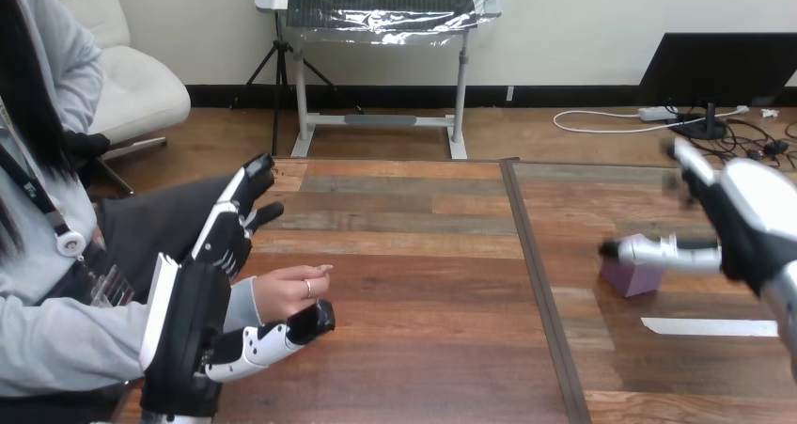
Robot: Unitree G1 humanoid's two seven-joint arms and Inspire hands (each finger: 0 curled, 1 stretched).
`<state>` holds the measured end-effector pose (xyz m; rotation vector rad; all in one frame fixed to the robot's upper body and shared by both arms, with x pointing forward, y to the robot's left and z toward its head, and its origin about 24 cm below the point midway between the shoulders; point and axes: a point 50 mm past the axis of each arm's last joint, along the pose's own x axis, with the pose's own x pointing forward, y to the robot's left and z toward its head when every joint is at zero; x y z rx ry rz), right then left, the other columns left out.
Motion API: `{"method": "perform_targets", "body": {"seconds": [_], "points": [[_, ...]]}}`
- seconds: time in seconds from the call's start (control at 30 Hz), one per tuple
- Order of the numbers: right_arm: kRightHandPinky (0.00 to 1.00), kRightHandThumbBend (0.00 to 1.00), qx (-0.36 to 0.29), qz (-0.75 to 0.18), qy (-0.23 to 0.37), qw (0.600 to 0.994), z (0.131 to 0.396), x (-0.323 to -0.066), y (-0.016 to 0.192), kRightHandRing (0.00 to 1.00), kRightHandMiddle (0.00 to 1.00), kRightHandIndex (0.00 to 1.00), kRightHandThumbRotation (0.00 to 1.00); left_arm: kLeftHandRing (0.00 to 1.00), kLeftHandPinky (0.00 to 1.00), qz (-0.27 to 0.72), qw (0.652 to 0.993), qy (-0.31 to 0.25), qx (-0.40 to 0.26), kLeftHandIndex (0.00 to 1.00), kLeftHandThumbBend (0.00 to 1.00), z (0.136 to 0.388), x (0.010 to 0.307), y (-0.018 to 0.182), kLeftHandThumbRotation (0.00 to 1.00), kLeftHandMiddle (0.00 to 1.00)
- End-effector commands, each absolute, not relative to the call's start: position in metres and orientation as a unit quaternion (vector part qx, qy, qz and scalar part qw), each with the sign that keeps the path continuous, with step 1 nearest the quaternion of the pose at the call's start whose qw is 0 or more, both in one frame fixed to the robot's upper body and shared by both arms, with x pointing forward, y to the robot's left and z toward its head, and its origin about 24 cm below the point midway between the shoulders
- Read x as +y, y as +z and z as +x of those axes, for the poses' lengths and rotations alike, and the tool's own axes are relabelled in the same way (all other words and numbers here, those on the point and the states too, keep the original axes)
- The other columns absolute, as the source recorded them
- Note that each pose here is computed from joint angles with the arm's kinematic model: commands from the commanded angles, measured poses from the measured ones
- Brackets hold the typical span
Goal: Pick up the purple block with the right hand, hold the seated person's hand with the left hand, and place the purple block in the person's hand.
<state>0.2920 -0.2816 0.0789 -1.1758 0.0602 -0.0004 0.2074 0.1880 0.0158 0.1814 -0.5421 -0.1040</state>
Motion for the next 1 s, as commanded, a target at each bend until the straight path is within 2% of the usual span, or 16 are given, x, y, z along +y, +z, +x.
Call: {"method": "perform_targets", "body": {"seconds": [0.0, 0.53, 0.97], "points": [[1.0, 1.0, -0.034, -0.553, -0.043, 0.831, 0.311, -0.288, 0.115, 1.0, 1.0, 1.0, 0.64, 0.93, 0.84, 0.091, 0.945, -0.054, -0.31, 0.91, 1.0, 0.222, 0.184, 0.031, 0.56, 0.95], [1.0, 1.0, -0.046, -0.552, -0.053, 0.831, 0.327, -0.291, 0.118, 1.0, 1.0, 1.0, 0.67, 0.93, 0.84, 0.089, 0.946, -0.051, -0.309, 0.91, 1.0, 0.221, 0.183, 0.03, 0.56, 0.94], [1.0, 1.0, -0.043, -0.558, -0.058, 0.827, 0.34, -0.292, 0.118, 1.0, 1.0, 1.0, 0.66, 0.93, 0.84, 0.086, 0.946, -0.052, -0.309, 0.91, 1.0, 0.221, 0.182, 0.029, 0.54, 0.95]]}}
